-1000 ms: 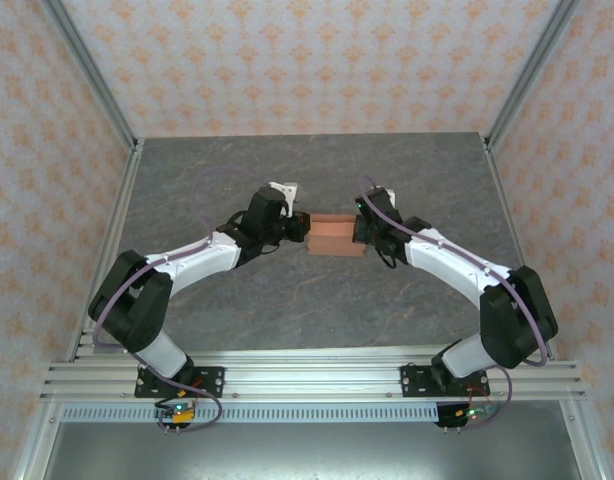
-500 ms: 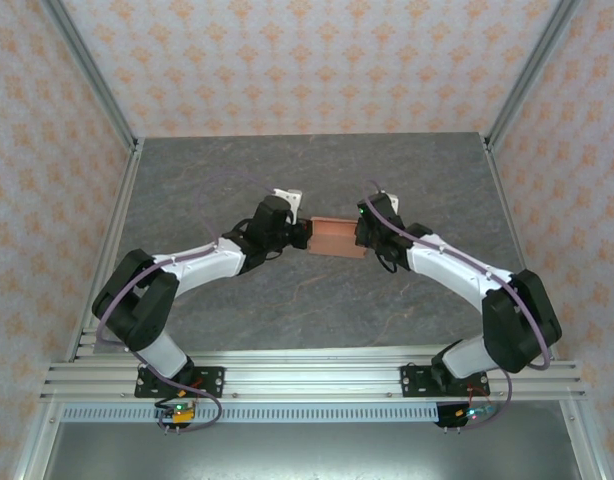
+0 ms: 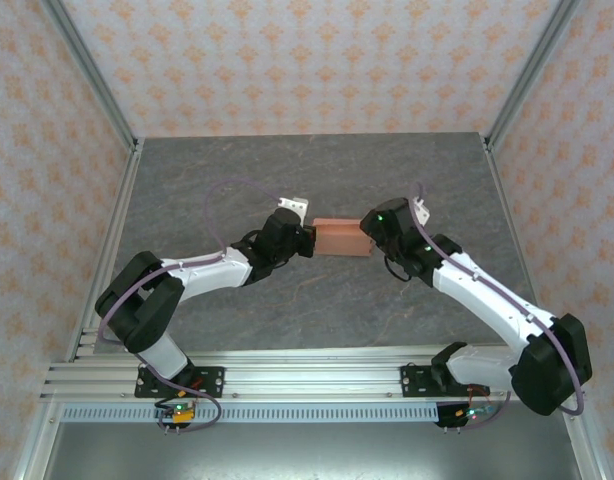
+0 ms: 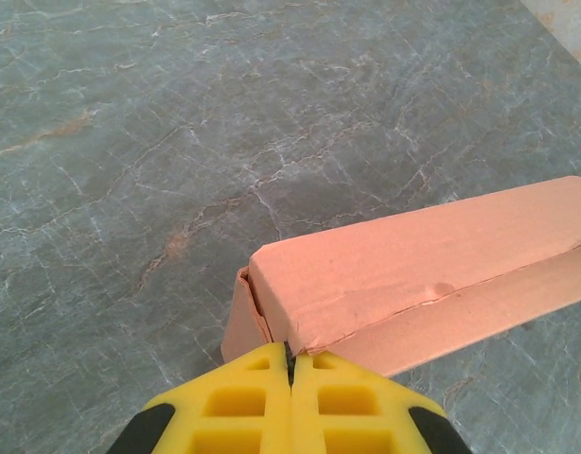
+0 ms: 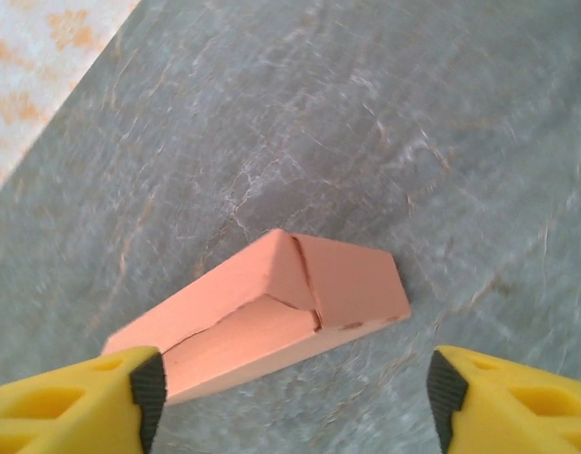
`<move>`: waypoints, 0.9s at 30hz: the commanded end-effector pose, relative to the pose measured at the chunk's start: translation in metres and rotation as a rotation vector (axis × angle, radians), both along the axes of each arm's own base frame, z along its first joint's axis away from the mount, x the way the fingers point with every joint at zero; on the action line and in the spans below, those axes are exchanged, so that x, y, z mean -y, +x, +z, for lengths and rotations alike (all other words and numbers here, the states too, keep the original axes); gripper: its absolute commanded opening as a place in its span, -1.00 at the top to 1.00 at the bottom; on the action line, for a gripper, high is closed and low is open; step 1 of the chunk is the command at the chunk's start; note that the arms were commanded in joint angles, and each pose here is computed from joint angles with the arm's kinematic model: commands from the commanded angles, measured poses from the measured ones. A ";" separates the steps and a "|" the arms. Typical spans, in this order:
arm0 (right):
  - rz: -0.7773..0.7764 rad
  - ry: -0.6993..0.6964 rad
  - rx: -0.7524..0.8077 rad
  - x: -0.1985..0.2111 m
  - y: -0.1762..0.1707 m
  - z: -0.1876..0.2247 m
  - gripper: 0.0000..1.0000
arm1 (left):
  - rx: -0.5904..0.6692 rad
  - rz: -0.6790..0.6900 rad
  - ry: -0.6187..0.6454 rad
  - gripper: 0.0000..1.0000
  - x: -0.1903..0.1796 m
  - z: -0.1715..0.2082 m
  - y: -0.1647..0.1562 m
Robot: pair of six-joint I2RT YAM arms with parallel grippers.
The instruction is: Fold the paper box
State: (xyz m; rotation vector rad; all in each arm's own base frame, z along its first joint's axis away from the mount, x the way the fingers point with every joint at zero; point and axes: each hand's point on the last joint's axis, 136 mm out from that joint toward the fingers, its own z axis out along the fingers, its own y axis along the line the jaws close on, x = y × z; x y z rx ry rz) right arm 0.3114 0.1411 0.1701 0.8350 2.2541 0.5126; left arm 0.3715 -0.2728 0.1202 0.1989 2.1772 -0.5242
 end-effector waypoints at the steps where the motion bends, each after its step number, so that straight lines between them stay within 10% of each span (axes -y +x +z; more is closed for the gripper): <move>1: -0.169 0.165 -0.075 0.005 -0.006 -0.013 -0.57 | -0.066 0.045 0.069 0.93 -0.015 -0.033 -0.006; 17: -0.377 0.722 -0.141 -0.032 0.059 -0.059 -0.46 | -0.059 0.034 0.068 0.91 -0.009 -0.029 -0.003; 24: -0.377 0.588 -0.159 -0.020 0.056 -0.088 0.15 | -0.029 0.006 0.044 0.76 -0.003 -0.016 -0.001; 27: -0.379 0.517 -0.171 -0.013 0.052 -0.097 0.16 | 0.013 -0.028 0.002 0.33 0.001 0.003 -0.005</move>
